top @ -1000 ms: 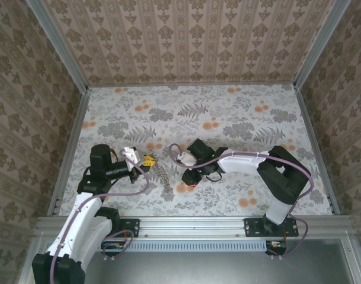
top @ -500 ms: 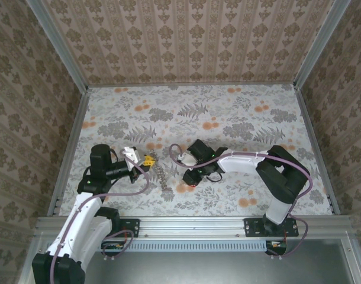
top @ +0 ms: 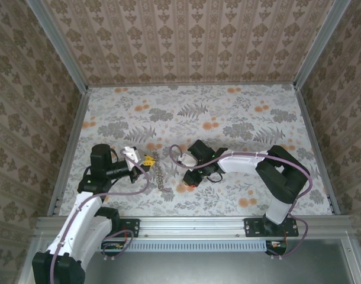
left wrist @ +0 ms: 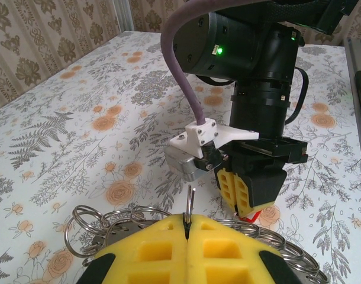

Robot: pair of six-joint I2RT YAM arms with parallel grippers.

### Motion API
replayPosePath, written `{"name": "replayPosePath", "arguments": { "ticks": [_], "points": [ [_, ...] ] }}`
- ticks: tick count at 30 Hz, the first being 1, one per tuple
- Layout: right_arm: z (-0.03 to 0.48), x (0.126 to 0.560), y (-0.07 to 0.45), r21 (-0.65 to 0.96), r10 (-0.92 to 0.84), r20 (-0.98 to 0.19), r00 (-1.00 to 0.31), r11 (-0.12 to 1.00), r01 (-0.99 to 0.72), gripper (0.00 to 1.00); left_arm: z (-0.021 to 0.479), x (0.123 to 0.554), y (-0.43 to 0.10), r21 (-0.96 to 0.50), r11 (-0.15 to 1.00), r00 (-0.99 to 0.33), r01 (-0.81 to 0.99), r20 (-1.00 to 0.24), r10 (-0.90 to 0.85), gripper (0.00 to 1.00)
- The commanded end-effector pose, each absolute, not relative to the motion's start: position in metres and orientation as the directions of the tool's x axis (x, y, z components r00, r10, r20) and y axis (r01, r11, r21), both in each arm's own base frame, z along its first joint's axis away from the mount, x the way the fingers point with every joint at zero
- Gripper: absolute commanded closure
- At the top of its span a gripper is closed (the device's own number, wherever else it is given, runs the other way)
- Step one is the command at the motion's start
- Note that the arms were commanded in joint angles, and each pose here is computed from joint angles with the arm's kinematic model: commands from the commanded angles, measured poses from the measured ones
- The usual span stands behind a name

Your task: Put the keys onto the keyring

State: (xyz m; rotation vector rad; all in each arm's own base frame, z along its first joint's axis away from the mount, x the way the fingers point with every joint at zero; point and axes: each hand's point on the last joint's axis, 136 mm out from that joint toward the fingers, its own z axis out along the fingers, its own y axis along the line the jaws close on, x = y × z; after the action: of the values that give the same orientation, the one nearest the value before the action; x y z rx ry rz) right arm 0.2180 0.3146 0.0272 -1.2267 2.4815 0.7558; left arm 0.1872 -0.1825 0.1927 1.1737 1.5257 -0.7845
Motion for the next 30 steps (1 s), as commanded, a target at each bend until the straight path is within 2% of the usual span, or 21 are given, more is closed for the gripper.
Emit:
{"name": "replayPosePath", "arguments": {
  "ticks": [1, 8, 14, 19, 25, 30],
  "points": [
    [0.023, 0.212, 0.318, 0.362, -0.675, -0.453, -0.582, 0.457, -0.812, 0.82, 0.200, 0.186, -0.185, 0.100, 0.301, 0.016, 0.948, -0.963, 0.269, 1.00],
    [0.022, 0.209, 0.320, 0.374, -0.688, -0.443, -0.575, 0.441, -0.816, 0.85, 0.199, 0.187, -0.185, 0.097, 0.302, 0.012, 0.948, -0.963, 0.270, 1.00],
    [0.027, 0.206, 0.322, 0.381, -0.694, -0.466, -0.549, 0.403, -0.832, 1.00, 0.200, 0.186, -0.185, 0.097, 0.296, 0.014, 0.950, -0.963, 0.270, 1.00],
    [0.069, 0.210, 0.320, 0.281, -0.638, -0.618, -0.459, 0.366, -0.887, 1.00, 0.203, 0.185, -0.188, 0.106, 0.292, 0.025, 0.950, -0.963, 0.269, 1.00],
    [0.159, 0.221, 0.331, 0.186, -0.444, -0.831, -0.337, 0.349, -0.919, 1.00, 0.214, 0.184, -0.200, 0.116, 0.281, 0.046, 0.953, -0.968, 0.246, 1.00],
    [0.206, 0.223, 0.346, 0.161, -0.330, -0.903, -0.274, 0.330, -0.930, 1.00, 0.217, 0.187, -0.211, 0.134, 0.309, 0.064, 0.941, -0.972, 0.225, 1.00]
  ]
}}
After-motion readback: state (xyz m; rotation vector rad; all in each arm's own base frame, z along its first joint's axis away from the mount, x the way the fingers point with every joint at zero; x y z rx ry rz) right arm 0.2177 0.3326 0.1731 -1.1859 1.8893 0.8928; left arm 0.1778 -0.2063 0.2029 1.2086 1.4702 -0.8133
